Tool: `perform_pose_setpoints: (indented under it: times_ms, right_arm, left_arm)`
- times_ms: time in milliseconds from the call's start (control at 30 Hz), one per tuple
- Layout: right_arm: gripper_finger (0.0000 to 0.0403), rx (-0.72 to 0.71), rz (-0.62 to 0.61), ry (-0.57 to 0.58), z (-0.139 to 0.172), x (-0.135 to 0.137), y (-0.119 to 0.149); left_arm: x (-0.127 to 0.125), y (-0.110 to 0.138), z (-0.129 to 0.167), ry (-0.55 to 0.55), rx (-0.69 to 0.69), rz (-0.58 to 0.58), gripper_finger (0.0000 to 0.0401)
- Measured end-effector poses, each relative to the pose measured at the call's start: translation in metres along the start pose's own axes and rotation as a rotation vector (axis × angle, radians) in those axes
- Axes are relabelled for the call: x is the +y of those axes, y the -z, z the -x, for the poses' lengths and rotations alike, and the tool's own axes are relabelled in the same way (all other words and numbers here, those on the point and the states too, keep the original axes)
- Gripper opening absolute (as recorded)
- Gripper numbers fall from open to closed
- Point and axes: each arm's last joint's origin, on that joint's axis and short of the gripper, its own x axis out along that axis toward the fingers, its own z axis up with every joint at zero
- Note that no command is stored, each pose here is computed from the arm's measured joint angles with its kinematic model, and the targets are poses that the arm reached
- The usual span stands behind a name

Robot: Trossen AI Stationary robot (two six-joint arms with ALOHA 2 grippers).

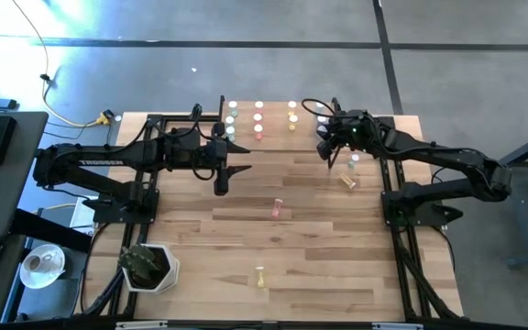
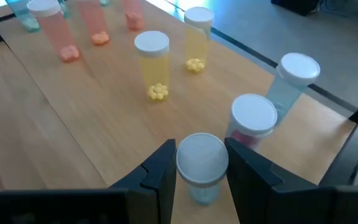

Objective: Pick and place medicine bottles onto shelf by color
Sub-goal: Put the blue pill bottle on the shelf

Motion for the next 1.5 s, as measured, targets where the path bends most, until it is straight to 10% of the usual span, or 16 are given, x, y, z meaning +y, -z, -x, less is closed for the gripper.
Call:
perform_pose_setpoints:
  times_ms: [1500]
  right_arm:
    - [0.0118, 0.013, -0.055, -0.003, 0.0005, -0.0001, 0.0008]
  left_arm:
    - [-0.0001, -0.0001, 0.0, 0.001, 0.0, 0.003, 0.0186]
